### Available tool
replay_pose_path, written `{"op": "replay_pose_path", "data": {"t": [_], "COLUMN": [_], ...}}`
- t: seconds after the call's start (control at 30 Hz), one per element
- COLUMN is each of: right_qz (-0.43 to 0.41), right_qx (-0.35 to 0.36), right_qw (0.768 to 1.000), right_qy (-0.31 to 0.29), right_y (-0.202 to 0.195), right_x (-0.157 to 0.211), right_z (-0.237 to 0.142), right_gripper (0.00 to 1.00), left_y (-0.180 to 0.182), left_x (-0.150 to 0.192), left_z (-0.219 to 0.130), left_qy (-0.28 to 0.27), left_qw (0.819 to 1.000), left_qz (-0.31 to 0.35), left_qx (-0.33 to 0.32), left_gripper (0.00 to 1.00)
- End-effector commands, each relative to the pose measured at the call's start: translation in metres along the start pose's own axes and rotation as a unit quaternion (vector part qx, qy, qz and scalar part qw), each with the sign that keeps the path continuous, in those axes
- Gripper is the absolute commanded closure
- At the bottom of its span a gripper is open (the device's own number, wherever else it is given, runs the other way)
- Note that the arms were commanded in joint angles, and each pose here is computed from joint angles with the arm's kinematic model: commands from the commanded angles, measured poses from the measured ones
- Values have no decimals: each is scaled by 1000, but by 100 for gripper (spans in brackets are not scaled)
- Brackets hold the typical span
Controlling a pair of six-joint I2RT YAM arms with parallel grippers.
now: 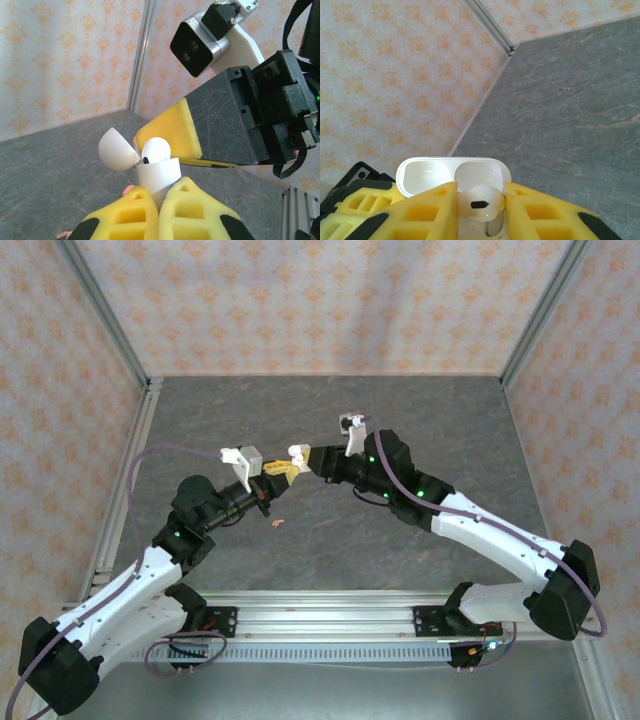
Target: Insert wireless bluetooth earbuds into charging case
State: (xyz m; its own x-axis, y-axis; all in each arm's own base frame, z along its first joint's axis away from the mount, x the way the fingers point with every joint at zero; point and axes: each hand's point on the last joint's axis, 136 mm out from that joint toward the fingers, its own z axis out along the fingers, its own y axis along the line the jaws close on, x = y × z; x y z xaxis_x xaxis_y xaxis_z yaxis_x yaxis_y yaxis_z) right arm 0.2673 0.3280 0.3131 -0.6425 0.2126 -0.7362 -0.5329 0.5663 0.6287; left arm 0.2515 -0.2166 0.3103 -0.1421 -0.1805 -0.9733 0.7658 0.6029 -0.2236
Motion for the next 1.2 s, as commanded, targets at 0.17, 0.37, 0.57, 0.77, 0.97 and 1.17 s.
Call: {"op": "replay_pose_path", "data": {"t": [0.17, 0.37, 0.57, 0.77, 0.97, 1.17], "right_qz": [14, 22, 31, 18, 11, 25], "right_qx": [-17, -14, -21, -25, -4, -32], "right_qw": [1000, 1000, 999, 1000, 1000, 999], "right_qy": [19, 13, 16, -4, -5, 6], "right_y": [19, 25, 36, 49, 38, 42], "right_x": [-7, -18, -27, -47, -57, -59], "right_z": [-3, -6, -9, -28, -40, -40], "right_gripper": [68, 58, 50, 47, 46, 50], "left_y": [-8, -9, -9, -11, -13, -13], "left_x": [-31, -30, -30, -34, -37, -38], "left_z": [-1, -1, -2, -4, -4, -4], "left_qy": [-46, -46, -46, -47, -47, -46], "left_qw": [999, 999, 999, 999, 999, 999], "left_qz": [18, 17, 18, 23, 22, 20], "left_qx": [10, 11, 11, 11, 15, 14], "left_gripper": [100, 100, 100, 100, 100, 100]}}
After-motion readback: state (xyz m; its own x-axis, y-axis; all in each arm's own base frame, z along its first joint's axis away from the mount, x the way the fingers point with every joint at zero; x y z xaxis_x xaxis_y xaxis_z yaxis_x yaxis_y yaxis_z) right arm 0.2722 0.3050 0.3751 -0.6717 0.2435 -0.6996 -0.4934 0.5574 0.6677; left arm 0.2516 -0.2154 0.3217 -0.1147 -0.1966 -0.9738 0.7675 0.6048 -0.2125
